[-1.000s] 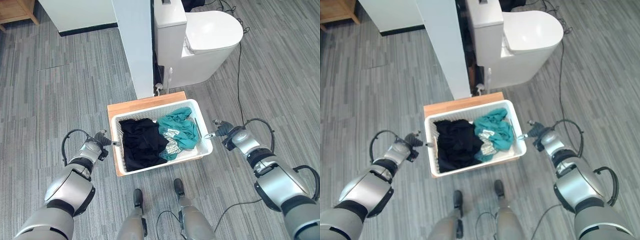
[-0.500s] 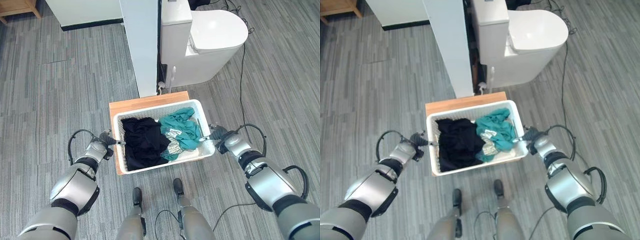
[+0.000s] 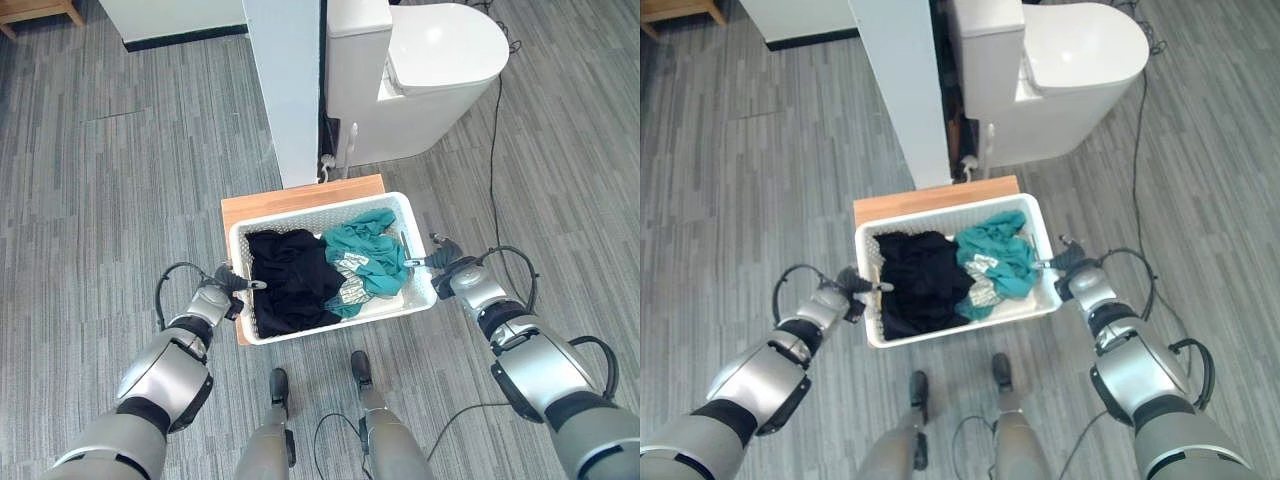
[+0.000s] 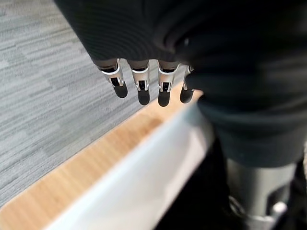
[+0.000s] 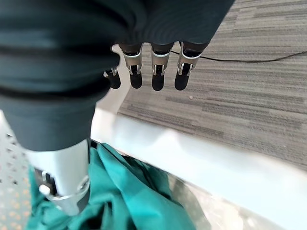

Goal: Grab the laundry basket,head to the washer,open it,put in the laundry and shut it.

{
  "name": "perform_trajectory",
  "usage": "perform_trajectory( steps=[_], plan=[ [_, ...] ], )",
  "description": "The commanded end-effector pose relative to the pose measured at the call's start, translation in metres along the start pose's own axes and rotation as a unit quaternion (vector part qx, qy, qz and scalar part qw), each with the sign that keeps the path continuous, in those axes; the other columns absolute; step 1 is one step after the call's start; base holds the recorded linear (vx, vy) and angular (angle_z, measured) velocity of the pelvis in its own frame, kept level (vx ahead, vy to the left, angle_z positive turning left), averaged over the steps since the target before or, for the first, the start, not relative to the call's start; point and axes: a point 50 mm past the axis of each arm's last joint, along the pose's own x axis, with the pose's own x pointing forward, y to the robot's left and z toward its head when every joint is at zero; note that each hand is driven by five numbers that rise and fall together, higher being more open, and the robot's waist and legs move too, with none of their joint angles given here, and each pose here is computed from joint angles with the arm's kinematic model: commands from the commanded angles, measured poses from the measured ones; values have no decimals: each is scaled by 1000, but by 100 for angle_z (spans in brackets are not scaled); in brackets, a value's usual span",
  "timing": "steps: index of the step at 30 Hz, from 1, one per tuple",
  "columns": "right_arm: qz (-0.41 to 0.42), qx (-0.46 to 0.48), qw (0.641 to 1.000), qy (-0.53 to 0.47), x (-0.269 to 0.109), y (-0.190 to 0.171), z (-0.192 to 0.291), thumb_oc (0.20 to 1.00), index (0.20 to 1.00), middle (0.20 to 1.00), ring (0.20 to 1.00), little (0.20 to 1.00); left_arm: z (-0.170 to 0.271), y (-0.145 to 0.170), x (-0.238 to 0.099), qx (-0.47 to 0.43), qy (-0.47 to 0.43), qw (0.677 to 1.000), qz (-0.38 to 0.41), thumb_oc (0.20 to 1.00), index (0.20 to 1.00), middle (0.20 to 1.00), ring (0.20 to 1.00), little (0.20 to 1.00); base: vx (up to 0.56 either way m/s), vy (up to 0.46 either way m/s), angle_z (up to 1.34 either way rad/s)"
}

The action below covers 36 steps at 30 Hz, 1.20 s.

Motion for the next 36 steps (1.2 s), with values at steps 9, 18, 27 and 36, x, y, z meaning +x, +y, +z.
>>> perform_trajectory(
  steps=[9, 18, 27, 36],
  plan=[
    [-36, 27, 997, -57, 2, -21, 40, 1000, 1000, 1000, 1000, 1000, 51, 9, -1, 10, -62, 997, 39, 1000, 1000, 1000, 1000, 1000, -1, -1, 0],
    [-64, 28, 992, -104, -1, -25, 59, 1000, 1000, 1000, 1000, 1000, 77, 0, -5, -4, -104, 994, 43, 1000, 1000, 1000, 1000, 1000, 5, 1, 3],
    [-98, 58, 985, -131, -5, -28, 63, 1000, 1000, 1000, 1000, 1000, 85, -7, -7, -100, -114, 987, 47, 1000, 1000, 1000, 1000, 1000, -1, 4, 5],
    [-98, 86, 982, -133, -5, -26, 63, 319, 319, 319, 319, 319, 84, -11, -7, -121, -108, 986, 42, 200, 200, 200, 200, 200, 0, 0, 0]
  ],
)
